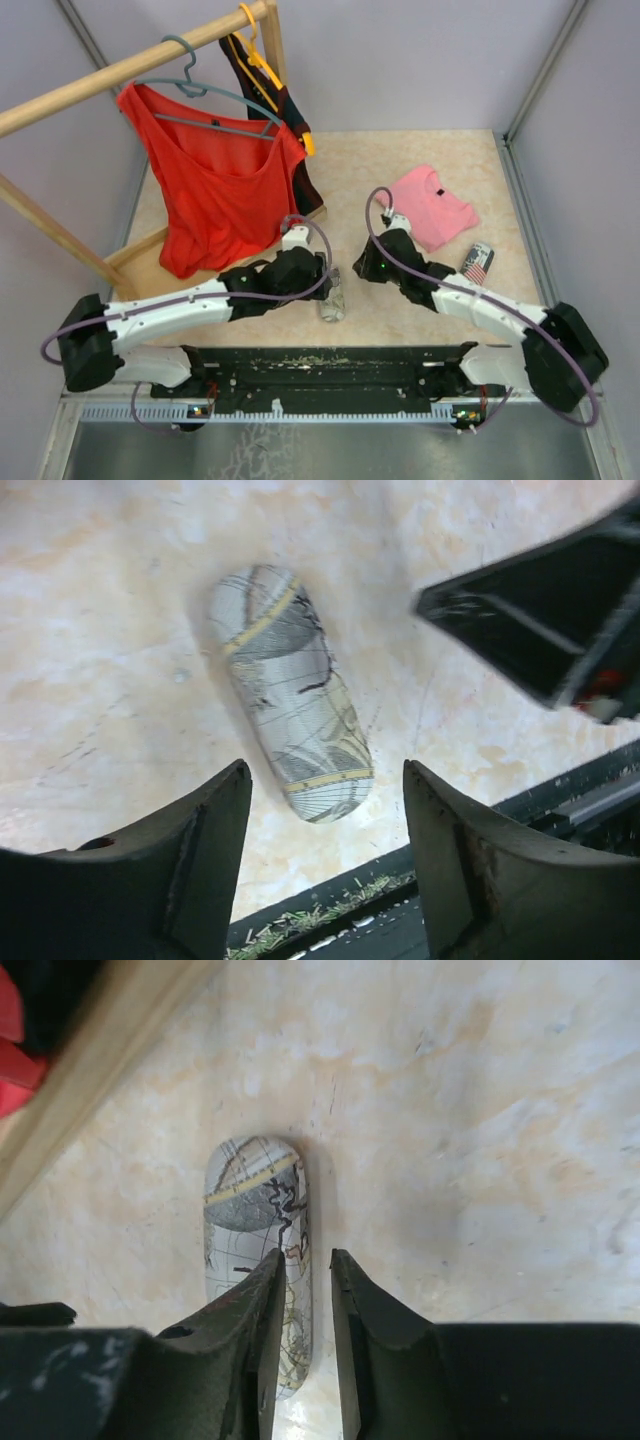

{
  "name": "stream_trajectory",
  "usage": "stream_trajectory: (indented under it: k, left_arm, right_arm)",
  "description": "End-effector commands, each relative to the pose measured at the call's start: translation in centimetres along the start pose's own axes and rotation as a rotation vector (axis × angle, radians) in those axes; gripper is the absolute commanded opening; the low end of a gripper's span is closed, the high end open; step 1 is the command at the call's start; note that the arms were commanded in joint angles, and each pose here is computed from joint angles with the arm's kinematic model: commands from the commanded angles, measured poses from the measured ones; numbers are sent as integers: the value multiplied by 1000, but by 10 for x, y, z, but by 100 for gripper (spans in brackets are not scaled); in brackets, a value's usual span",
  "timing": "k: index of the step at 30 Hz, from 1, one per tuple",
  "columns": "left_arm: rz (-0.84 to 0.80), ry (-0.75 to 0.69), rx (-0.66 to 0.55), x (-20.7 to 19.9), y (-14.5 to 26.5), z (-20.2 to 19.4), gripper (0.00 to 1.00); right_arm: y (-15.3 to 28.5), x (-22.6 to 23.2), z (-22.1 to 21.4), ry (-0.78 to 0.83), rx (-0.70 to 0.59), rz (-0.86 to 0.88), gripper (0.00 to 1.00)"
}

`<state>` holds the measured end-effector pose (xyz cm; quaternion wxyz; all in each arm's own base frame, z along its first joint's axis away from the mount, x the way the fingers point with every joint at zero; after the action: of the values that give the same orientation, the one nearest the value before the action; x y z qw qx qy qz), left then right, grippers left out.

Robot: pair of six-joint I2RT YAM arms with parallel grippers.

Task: Organize the sunglasses
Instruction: Close the sunglasses case at the center of the board, then pick up the sunglasses case from the center of the board.

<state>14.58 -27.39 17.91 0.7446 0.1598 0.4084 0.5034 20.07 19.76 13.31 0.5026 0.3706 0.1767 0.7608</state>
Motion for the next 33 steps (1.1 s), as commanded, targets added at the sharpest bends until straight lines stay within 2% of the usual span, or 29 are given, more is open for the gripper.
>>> stream_trajectory:
  k: [1,5,7,9,14,16,20,23,29,33]
  left_arm:
    - [48,-6,-203,21,19,20,73]
    - [94,-1,-338,43,40,33,92]
    - [102,16,-394,55,51,37,99]
    - [98,31,-444,64,61,39,100]
    - [97,73,-516,89,76,35,100]
    - [107,90,-517,98,78,30,100]
    - [135,137,-511,112,79,20,100]
    - [140,146,-498,117,78,15,100]
    - [128,150,-449,117,75,7,100]
    - [115,145,-424,116,74,5,100]
  right_arm:
    - [39,-9,36,99,-247,-60,29]
    - [86,-17,55,205,-413,-98,36]
    - [109,-23,61,233,-495,-126,45]
    - [130,-31,63,248,-564,-155,56]
    - [168,-46,58,269,-687,-174,72]
    - [176,-57,53,199,-714,-229,76]
    - [183,-79,37,-38,-720,-368,76]
    - [182,-96,26,-134,-651,-543,76]
    - [182,-103,41,-113,-549,-821,83]
    - [160,-114,65,-70,-430,-824,87]
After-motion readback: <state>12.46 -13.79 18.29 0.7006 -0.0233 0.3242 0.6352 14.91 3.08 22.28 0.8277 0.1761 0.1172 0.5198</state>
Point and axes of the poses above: each gripper's point midway between its finger pads, its own y axis back along the fingers, its own x axis along the line the jaws close on, z = x × y, the point moved 8 cm from there along y, back along the fingers, and after that the axes turned 9 degrees about y, right-handed, at the moved point
